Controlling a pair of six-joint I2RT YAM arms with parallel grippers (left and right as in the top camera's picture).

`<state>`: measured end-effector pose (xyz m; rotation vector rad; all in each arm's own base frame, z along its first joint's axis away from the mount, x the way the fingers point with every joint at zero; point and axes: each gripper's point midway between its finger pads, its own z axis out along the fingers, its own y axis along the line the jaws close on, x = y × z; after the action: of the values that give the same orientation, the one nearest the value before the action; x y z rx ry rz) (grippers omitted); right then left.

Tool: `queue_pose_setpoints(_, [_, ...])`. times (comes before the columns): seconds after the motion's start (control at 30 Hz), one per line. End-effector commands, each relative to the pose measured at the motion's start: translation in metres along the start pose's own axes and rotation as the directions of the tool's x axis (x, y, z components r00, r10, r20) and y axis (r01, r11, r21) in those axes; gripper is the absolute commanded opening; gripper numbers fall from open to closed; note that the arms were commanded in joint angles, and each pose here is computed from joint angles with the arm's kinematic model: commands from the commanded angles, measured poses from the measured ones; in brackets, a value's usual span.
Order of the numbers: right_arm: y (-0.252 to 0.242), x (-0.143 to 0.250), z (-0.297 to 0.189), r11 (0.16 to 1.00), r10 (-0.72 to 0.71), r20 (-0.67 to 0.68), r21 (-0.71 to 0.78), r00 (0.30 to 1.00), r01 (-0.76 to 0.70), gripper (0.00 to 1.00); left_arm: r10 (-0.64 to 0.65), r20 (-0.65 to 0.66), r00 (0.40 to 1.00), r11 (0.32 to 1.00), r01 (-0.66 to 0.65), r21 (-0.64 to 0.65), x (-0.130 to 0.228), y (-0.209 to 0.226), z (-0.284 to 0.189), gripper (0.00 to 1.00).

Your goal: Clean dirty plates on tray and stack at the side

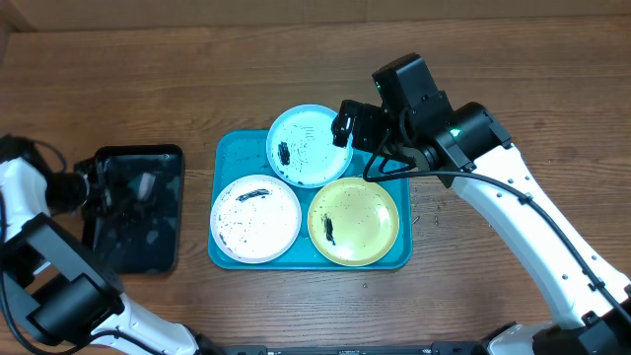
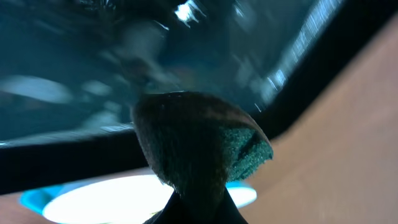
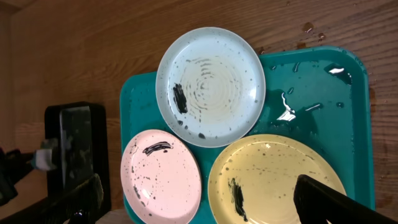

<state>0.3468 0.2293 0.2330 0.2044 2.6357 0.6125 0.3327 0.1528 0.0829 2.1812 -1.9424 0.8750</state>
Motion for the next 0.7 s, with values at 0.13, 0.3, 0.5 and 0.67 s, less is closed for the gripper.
queue_pose_setpoints(0.13, [0.006, -0.004, -0.011, 1.000, -0.010, 0.020, -0.009, 1.000, 0.010, 1.00, 0.293, -0.183, 0.938, 0.905, -0.210, 0.371, 0.046, -0.068, -0.024, 0.04])
queue_pose_setpoints(0.3, [0.005, -0.004, -0.011, 1.000, -0.009, 0.017, -0.006, 1.000, 0.009, 1.00, 0.368, 0.102, 0.924, 0.919, -0.378, 0.110, -0.007, -0.041, -0.004, 0.04])
queue_pose_setpoints(0.5, [0.006, -0.005, -0.011, 1.000, -0.009, 0.021, -0.009, 1.000, 0.010, 1.00, 0.436, -0.032, 0.899, 0.894, -0.429, 0.128, 0.031, -0.032, 0.017, 0.04])
queue_pose_setpoints(0.67, [0.005, -0.003, -0.011, 1.000, -0.009, 0.016, -0.004, 1.000, 0.009, 1.00, 0.486, -0.150, 0.861, 0.833, -0.405, 0.377, 0.064, -0.064, -0.014, 0.04])
